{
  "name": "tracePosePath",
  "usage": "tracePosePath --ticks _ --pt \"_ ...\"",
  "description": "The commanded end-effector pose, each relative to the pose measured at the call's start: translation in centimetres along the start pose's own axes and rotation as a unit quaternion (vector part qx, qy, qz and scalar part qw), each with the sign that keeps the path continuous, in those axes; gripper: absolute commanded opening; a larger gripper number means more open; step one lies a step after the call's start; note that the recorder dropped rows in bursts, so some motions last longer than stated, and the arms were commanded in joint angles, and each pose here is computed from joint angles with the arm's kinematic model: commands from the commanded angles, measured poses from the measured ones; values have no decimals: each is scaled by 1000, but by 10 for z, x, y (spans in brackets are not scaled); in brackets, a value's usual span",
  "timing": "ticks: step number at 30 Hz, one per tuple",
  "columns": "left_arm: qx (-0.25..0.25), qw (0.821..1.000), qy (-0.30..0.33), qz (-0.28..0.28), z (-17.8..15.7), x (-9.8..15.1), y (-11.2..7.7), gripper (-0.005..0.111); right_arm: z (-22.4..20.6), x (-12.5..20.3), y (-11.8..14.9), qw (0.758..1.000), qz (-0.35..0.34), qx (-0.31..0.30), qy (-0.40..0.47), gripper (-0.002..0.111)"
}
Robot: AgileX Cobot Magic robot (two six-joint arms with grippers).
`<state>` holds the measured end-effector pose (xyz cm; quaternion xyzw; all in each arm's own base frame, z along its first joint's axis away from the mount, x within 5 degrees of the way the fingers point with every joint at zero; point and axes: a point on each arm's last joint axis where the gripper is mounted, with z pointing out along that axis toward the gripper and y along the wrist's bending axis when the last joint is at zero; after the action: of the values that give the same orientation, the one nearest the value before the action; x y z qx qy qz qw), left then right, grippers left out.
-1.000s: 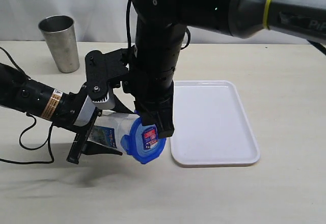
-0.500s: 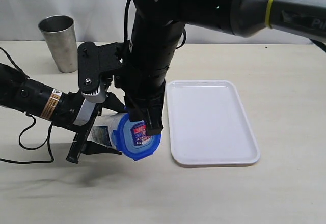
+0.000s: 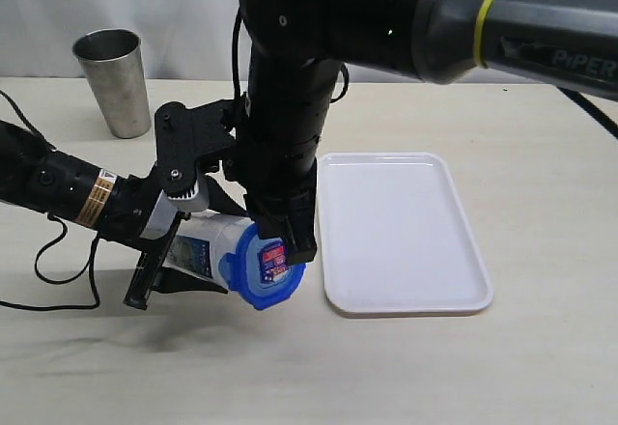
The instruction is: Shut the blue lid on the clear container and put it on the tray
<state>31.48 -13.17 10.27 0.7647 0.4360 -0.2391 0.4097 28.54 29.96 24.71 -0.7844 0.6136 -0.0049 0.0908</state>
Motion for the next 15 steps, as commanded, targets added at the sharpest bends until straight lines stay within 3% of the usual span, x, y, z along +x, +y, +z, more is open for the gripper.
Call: tracePosePath --ticks 1,15 --pt "-39 991 -119 -39 -5 -30 13 0 27 -29 10 999 -20 -1 -31 27" --pt "-40 991 -119 -41 -5 -30 13 0 36 -39 18 997 -64 -16 -33 27"
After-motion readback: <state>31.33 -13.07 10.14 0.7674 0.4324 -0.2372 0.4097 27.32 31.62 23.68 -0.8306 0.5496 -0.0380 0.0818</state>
